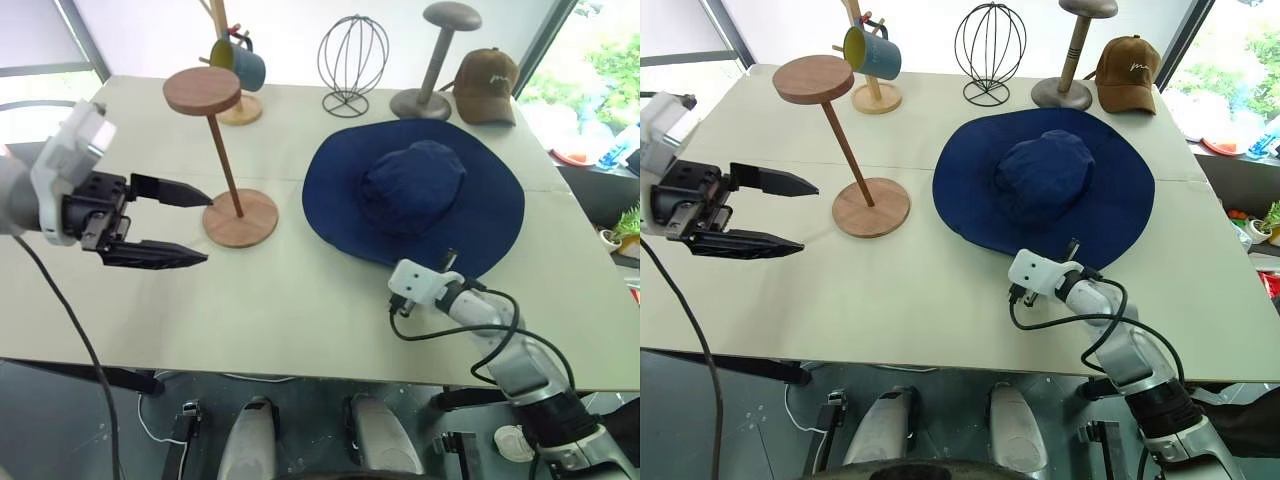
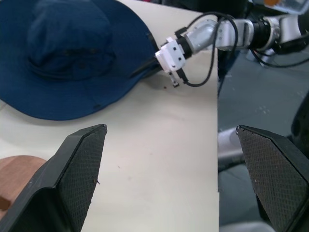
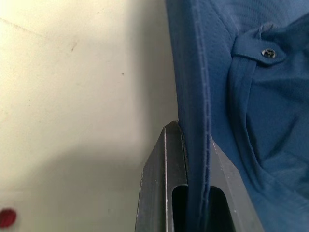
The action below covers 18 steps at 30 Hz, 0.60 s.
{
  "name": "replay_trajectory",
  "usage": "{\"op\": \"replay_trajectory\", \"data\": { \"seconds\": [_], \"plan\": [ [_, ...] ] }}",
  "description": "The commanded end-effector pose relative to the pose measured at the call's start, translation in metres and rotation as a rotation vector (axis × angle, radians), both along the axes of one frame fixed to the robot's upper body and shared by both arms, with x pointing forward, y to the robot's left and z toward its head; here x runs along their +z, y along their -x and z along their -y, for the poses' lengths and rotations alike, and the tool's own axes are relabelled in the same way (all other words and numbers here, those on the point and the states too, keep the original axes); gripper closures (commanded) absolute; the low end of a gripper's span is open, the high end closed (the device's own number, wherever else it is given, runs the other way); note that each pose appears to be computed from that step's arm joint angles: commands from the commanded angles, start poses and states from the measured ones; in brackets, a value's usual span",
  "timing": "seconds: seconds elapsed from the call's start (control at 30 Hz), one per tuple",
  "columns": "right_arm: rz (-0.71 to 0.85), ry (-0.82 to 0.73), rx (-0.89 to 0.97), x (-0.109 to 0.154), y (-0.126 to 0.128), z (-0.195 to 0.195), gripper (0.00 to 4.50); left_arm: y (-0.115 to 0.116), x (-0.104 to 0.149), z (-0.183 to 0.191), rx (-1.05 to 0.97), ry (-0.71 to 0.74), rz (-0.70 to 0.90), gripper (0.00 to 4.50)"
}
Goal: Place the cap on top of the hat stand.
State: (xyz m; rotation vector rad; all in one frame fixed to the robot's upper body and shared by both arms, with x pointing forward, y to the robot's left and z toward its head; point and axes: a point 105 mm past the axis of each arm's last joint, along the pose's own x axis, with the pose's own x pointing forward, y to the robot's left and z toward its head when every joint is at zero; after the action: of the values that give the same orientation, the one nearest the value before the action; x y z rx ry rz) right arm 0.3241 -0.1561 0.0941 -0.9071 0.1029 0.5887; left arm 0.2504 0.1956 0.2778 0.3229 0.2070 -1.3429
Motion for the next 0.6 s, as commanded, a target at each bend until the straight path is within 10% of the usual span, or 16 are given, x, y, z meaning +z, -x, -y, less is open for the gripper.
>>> {"op": "replay_trajectory", "data": {
  "seconds": [0.03,0.6],
  "plan": [
    [0.092,-0.143,0.050,0.070,-0.010,-0.003,4.45,0.006,0.019,-0.003,0.063,0.054,0.090,0.00],
    [0.492,-0.332,0.261,0.322,-0.074,-0.041,4.45,0.026,0.035,-0.032,0.367,0.199,0.201,0.00]
  ]
}}
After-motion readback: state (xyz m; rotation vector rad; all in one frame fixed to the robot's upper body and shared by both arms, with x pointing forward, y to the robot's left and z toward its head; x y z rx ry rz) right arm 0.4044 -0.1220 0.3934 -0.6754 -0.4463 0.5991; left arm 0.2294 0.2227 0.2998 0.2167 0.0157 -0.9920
